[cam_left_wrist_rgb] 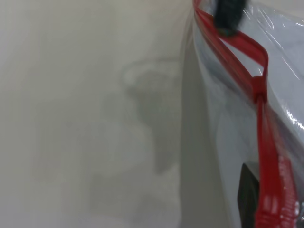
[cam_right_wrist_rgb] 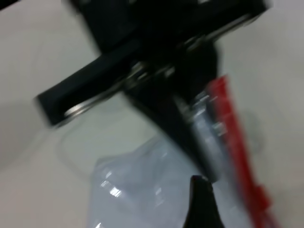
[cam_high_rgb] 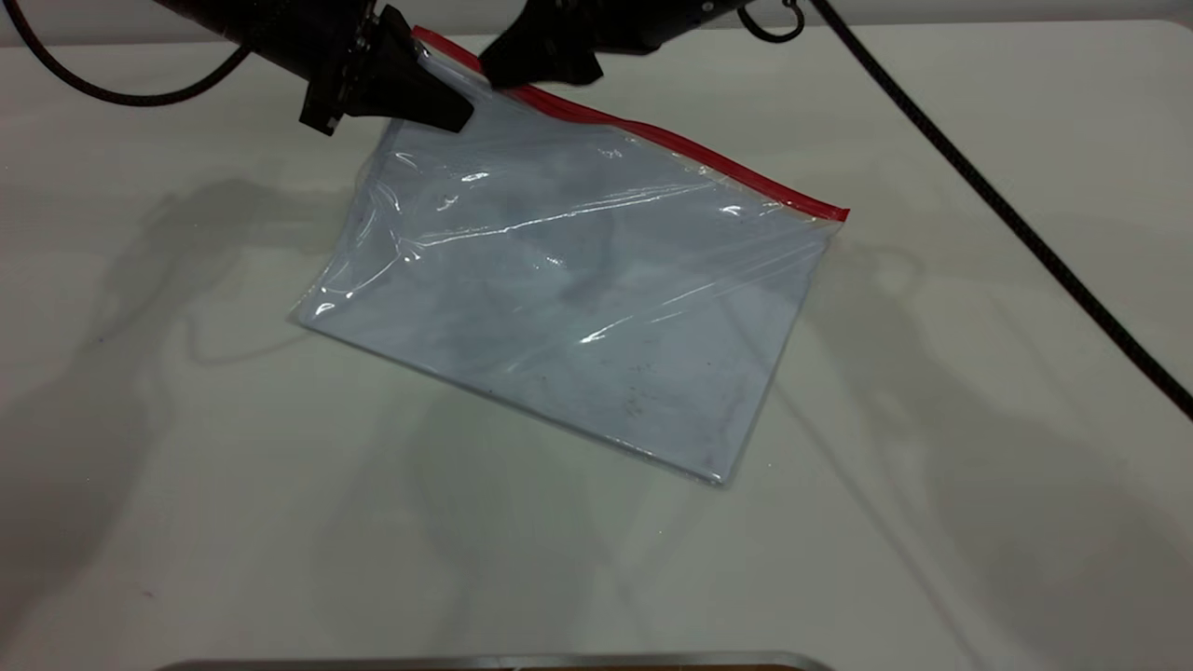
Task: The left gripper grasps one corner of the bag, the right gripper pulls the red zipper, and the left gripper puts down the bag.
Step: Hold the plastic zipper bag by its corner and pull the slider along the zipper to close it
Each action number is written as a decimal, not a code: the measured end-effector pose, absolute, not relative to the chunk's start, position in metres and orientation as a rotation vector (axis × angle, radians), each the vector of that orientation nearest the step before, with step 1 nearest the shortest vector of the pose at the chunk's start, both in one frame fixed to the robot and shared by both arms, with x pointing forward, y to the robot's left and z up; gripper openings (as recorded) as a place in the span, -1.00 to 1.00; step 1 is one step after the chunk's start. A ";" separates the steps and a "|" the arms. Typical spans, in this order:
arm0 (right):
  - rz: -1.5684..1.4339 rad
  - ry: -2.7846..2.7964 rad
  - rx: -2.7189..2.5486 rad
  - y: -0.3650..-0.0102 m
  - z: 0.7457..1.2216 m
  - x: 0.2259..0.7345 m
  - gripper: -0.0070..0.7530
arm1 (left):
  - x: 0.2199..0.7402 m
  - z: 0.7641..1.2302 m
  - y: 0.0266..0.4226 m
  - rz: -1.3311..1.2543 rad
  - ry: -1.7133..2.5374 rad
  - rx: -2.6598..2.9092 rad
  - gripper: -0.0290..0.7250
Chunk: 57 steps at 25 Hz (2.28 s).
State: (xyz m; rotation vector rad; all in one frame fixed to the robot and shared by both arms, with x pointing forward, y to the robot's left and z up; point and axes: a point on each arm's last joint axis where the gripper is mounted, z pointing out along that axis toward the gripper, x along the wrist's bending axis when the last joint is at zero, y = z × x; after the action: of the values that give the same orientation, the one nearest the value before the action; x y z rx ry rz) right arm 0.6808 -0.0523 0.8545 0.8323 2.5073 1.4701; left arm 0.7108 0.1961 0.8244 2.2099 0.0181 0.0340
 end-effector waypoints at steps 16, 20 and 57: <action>1.541 2.459 0.920 -0.047 0.831 0.693 0.36 | 0.711 0.825 0.195 0.036 0.018 2.208 -0.78; 1.526 2.487 0.948 -0.047 0.820 0.690 0.36 | 0.711 0.825 0.195 0.039 0.021 2.209 -0.78; 1.570 2.459 0.955 -0.046 0.822 0.693 -0.87 | 0.718 0.829 0.201 0.091 0.106 2.149 -0.79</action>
State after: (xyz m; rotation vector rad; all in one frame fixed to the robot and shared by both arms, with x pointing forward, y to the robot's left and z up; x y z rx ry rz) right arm 0.6928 -0.0464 0.8224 0.9547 2.4587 1.5700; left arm 0.7181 0.2013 0.8288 2.1488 0.1056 0.0908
